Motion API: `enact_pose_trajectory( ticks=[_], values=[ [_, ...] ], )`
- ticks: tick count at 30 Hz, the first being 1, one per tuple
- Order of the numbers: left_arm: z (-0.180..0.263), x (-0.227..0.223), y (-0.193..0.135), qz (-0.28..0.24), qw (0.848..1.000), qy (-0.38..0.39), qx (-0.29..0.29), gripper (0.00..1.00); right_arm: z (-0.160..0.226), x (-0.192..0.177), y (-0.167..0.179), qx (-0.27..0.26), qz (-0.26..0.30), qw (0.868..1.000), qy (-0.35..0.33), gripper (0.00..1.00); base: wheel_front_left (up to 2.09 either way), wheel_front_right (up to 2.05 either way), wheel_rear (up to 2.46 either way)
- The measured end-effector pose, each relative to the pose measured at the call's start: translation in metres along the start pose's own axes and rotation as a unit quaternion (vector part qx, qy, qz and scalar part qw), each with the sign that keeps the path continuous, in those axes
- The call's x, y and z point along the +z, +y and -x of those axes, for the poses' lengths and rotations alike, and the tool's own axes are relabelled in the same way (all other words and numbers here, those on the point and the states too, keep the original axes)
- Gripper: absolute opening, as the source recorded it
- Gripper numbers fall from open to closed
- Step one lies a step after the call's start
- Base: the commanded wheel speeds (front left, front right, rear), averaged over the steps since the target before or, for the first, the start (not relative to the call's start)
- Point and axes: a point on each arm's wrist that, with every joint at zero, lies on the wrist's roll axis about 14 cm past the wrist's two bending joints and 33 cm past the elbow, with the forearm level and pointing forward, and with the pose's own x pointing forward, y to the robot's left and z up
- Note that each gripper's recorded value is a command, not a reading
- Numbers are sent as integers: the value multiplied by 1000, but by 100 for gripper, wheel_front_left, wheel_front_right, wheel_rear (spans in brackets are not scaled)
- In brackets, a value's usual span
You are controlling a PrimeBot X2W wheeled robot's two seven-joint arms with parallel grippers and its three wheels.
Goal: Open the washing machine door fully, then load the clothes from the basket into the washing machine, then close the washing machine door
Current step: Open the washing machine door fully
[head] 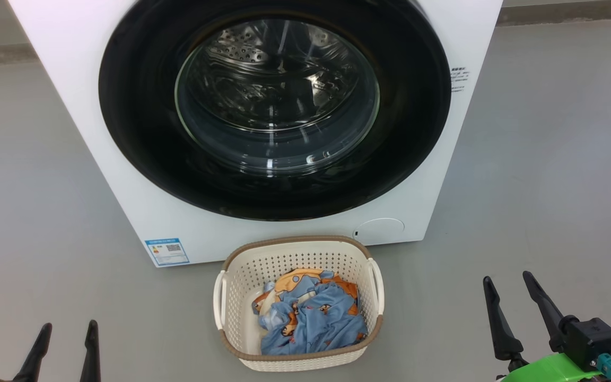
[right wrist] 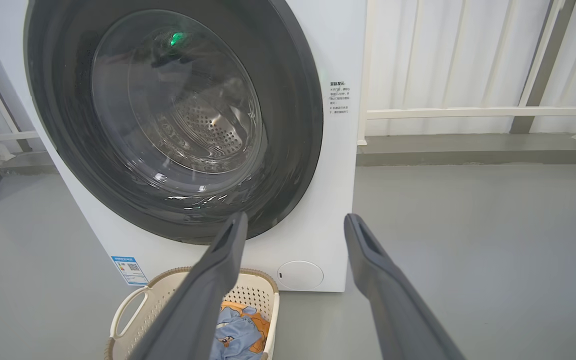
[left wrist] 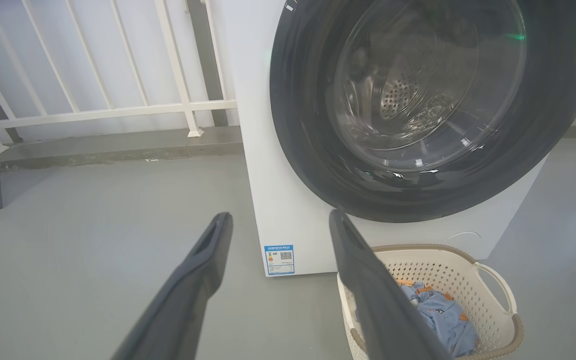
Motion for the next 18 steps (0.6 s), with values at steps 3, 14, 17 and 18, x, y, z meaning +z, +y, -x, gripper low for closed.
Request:
enact_pose_trajectory(
  ticks=[3, 14, 17, 18],
  values=[
    [0, 0, 0, 0, 1000, 0, 0, 100, 0, 0, 0, -1, -2, 1000, 0, 100, 77, 77, -154],
    [-2, 1, 0, 5, 1000, -2, 1, 100, 1, -1, -1, -3, -2, 1000, 2, 100, 116, 116, -232],
    [-2, 3, 2, 7, 1000, -7, 6, 100, 1, -1, -1, -3, -2, 1000, 2, 100, 101, 101, -203],
    [-2, 3, 2, 7, 1000, -7, 5, 100, 1, -1, -1, -4, -2, 1000, 2, 100, 86, 86, -171]
  ],
)
